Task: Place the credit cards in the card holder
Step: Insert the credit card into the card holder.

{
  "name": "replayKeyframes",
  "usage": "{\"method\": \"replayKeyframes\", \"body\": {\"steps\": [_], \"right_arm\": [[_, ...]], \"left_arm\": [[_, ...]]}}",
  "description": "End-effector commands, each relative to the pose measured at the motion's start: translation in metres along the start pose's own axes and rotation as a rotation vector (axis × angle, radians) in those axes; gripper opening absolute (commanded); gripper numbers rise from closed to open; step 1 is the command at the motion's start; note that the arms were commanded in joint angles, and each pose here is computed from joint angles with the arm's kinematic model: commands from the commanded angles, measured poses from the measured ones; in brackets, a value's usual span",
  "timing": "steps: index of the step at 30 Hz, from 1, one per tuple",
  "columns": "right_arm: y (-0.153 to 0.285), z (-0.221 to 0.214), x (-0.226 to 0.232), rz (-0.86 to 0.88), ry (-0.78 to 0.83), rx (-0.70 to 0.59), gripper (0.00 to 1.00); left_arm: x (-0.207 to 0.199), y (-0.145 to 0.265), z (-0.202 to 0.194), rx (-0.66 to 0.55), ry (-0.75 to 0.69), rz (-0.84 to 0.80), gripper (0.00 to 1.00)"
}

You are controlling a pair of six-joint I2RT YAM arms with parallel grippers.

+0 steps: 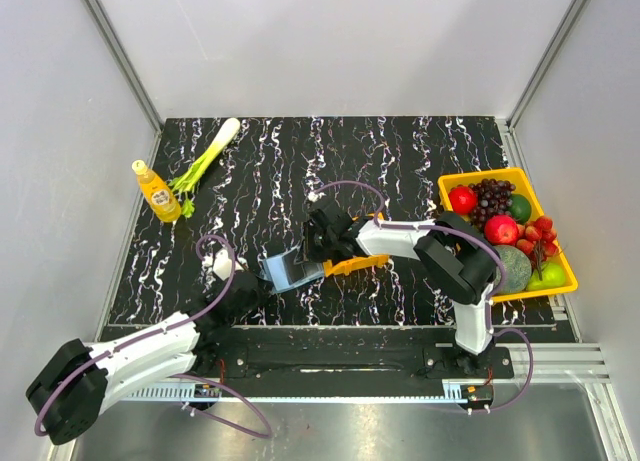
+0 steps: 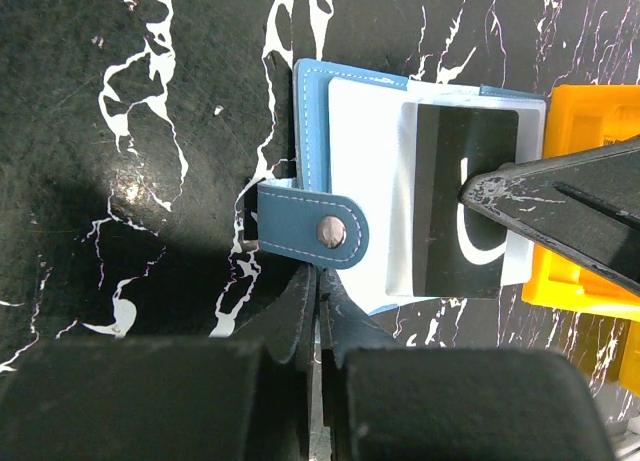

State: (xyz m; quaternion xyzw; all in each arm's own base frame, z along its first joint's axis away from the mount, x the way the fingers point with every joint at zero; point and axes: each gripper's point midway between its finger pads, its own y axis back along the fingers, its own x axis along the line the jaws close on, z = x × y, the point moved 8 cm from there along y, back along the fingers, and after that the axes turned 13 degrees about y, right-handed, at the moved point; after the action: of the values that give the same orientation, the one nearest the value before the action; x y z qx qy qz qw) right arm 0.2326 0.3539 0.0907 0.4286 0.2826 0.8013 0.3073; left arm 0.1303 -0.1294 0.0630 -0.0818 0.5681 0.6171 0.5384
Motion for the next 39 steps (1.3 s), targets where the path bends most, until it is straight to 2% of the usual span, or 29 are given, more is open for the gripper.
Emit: {"method": "replayKeyframes", "body": {"steps": [1, 11, 18, 19, 21, 23, 25, 31, 33, 34, 39], "right_arm": [[-0.007, -0.034, -0.013, -0.045, 0.013, 0.168, 0.00], [-0.003, -0.038, -0.012, 0.009, 0.042, 0.231, 0.00], [-0.009, -0.036, -0.009, 0.043, 0.054, 0.259, 0.19], [-0.008, -0.036, -0.010, 0.026, 0.053, 0.252, 0.19], [-0.003, -0.035, -0.012, -0.005, 0.053, 0.226, 0.29], [0.002, -0.032, -0.012, -0.027, 0.062, 0.201, 0.30], [0.007, -0.028, -0.010, -0.040, 0.070, 0.173, 0.35], [0.015, -0.022, -0.008, -0.053, 0.090, 0.133, 0.35], [0.016, -0.021, -0.008, -0.056, 0.094, 0.130, 0.25], [0.015, -0.022, -0.008, -0.056, 0.095, 0.131, 0.23], [0.017, -0.021, -0.006, -0.045, 0.106, 0.130, 0.23]], "left_arm": [[0.003, 0.000, 0.001, -0.007, -0.014, 0.017, 0.00], [0.007, 0.000, 0.001, -0.017, -0.002, 0.023, 0.00], [0.007, 0.000, 0.001, -0.014, -0.003, 0.020, 0.00], [0.006, 0.000, 0.001, -0.015, -0.001, 0.018, 0.00], [0.007, 0.000, 0.001, -0.016, -0.001, 0.020, 0.00], [0.006, 0.001, 0.002, -0.018, 0.002, 0.016, 0.00], [0.007, 0.001, 0.002, -0.018, 0.002, 0.017, 0.00], [0.006, 0.001, 0.002, -0.018, -0.002, 0.017, 0.00], [0.007, 0.001, 0.002, -0.017, 0.000, 0.017, 0.00], [0.007, 0.001, 0.002, -0.016, -0.001, 0.017, 0.00], [0.006, 0.001, 0.002, -0.018, 0.000, 0.013, 0.00]]}}
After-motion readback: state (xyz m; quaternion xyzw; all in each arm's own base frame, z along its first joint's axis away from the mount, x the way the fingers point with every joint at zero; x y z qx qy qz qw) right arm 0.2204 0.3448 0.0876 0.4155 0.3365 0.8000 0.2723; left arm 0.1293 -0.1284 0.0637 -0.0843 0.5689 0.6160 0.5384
